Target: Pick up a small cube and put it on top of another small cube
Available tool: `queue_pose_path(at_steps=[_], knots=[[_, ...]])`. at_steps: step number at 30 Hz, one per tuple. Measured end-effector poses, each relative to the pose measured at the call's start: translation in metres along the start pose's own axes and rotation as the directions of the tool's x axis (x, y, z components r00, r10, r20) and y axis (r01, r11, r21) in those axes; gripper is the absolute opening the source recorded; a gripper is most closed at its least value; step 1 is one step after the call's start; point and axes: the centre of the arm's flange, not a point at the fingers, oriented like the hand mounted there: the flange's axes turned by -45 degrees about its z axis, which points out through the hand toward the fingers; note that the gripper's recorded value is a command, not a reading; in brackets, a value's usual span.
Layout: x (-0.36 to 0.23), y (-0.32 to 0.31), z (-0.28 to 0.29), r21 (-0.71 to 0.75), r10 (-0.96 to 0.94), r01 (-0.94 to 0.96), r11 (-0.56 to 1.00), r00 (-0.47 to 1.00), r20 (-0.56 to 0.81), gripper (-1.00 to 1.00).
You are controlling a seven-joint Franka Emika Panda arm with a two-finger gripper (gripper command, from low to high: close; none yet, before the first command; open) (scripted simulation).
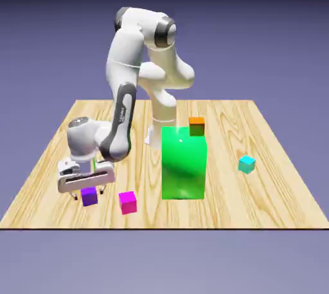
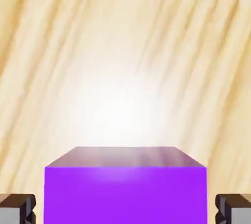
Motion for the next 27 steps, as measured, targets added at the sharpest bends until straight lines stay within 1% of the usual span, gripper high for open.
queue_pose_path(at_steps=[4, 6, 7, 9, 11, 14, 17, 20, 22, 23, 27], knots=[[0.0, -0.001, -0.053, 0.002, 0.002, -0.002, 1.0, 1.0, 0.0, -1.0], [0.0, -0.001, -0.056, 0.002, 0.002, -0.002, 1.0, 1.0, 0.0, -1.0], [0.003, -0.006, -0.048, 0.026, 0.007, -0.008, 1.0, 1.0, 0.021, -1.0], [0.056, -0.037, -0.05, 0.049, -0.174, 0.172, 0.984, 0.984, 0.033, -1.0], [0.104, -0.074, -0.053, 0.067, -0.349, 0.345, 0.936, 0.936, 0.045, -1.0], [0.168, -0.14, -0.061, 0.085, -0.584, 0.579, 0.811, 0.809, 0.066, -1.0], [0.218, -0.216, -0.072, 0.093, -0.774, 0.768, 0.633, 0.627, 0.093, -1.0], [0.256, -0.313, -0.09, 0.083, -0.912, 0.911, 0.404, 0.394, 0.119, -1.0], [0.27, -0.383, -0.104, 0.068, -0.965, 0.97, 0.233, 0.222, 0.141, -1.0], [0.268, -0.409, -0.107, 0.061, -0.972, 0.978, 0.198, 0.188, 0.141, -1.0], [0.234, -0.478, -0.107, 0.044, -0.967, 0.97, 0.238, 0.233, 0.099, -1.0]])
